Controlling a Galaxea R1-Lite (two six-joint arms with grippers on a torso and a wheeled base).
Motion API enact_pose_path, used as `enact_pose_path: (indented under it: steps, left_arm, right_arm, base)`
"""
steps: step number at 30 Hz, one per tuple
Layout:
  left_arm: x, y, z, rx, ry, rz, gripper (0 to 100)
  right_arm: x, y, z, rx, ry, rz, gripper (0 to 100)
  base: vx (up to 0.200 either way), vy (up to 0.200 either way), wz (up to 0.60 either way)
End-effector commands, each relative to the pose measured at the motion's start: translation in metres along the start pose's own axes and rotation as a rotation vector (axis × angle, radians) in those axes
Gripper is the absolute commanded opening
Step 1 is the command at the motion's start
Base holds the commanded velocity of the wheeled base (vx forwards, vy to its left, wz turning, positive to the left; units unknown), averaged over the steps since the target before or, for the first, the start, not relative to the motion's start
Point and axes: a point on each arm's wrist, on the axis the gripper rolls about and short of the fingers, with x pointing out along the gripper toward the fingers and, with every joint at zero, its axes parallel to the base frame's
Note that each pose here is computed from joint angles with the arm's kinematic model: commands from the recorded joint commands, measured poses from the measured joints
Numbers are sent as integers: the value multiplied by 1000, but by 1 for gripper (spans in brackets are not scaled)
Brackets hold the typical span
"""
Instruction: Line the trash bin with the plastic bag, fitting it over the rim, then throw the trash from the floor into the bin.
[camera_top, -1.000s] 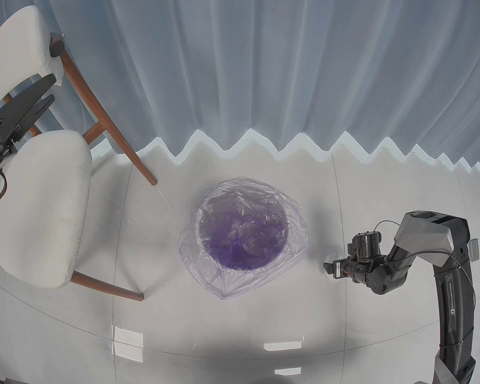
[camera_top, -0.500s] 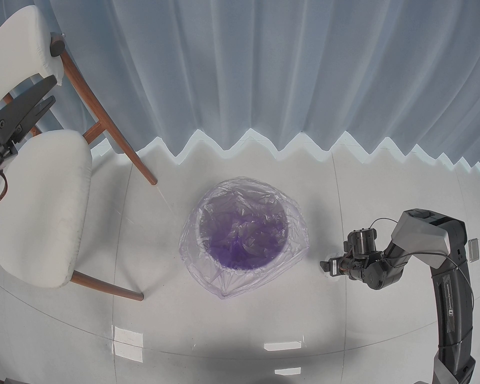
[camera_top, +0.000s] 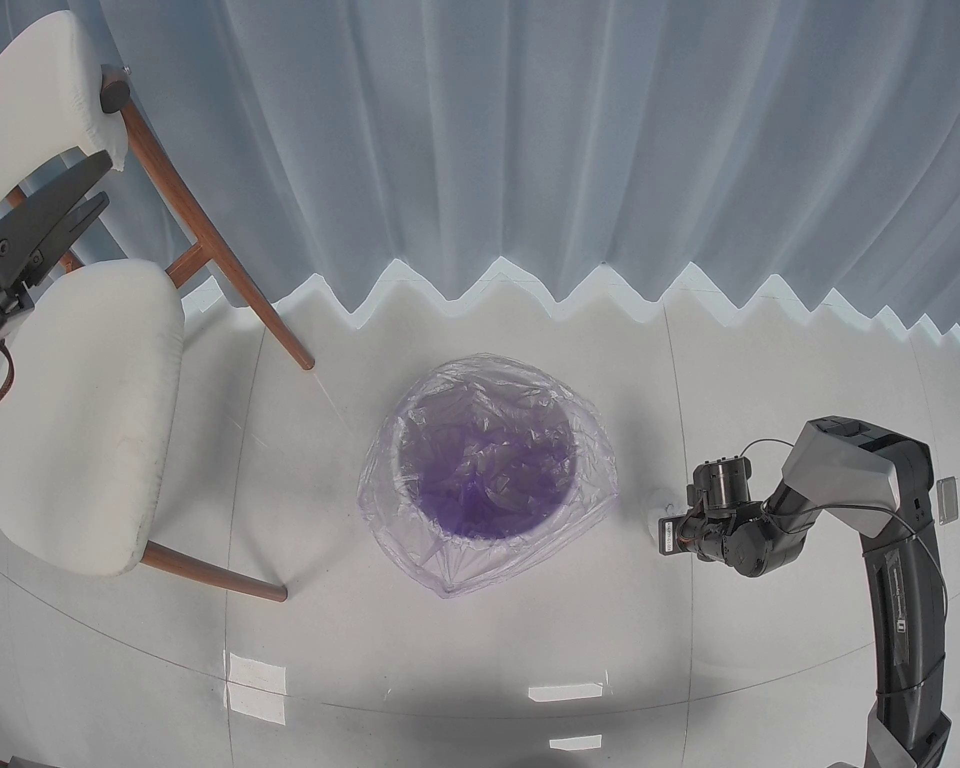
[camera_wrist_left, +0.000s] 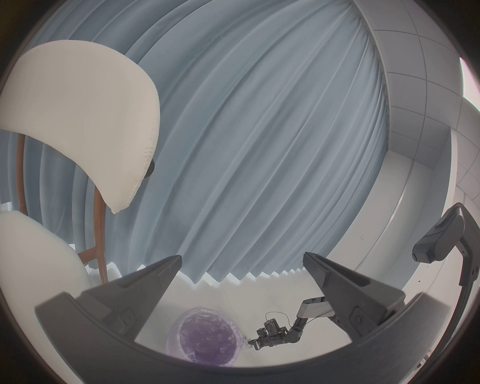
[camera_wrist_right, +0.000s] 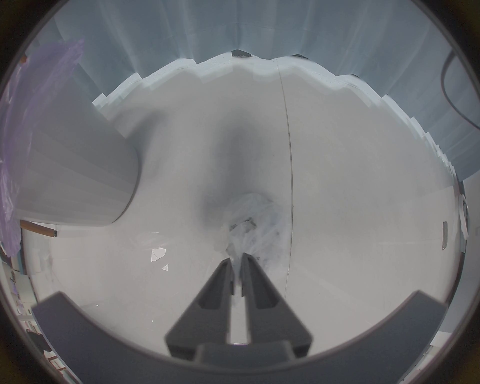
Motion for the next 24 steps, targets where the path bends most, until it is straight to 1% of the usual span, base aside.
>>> enact_pose_path:
  steps: [1, 10, 13, 15, 17, 18, 19, 22, 24]
  left_arm:
    - [0, 0, 0, -1, -1, 0, 100]
    - [0, 0, 1, 2, -3, 0, 100]
    - [0, 0, 3, 9, -10, -3, 100]
    - [0, 0, 2, 11, -10, -4, 100]
    - [0, -1, 2, 11, -10, -7, 100]
    - [0, -1, 2, 11, -10, -7, 100]
    - [0, -2, 1, 8, -6, -16, 100]
    - [1, -2, 1, 8, -5, -16, 100]
    - [1, -1, 1, 6, -3, -15, 100]
  right_arm:
    - [0, 0, 2, 5, -1, 0, 0]
    - [-1, 0, 2, 25, -11, -10, 0]
    - [-17, 0, 22, 57, -80, -14, 0]
    - [-36, -2, 36, 104, -112, -11, 0]
    - [-54, -5, 43, 124, -131, -9, 0]
    - [-54, -5, 43, 124, -131, -9, 0]
    - [-77, -6, 46, 133, -140, -4, 0]
    - [-110, -9, 45, 169, -148, 2, 0]
    - [-132, -10, 49, 201, -183, 13, 0]
  base:
    - [0, 0, 0]
    - [0, 0, 0]
    - [0, 0, 0]
    - [0, 0, 0]
    - [0, 0, 0]
    - [0, 0, 0]
    - [0, 0, 0]
    - [0, 0, 0]
    - [0, 0, 0]
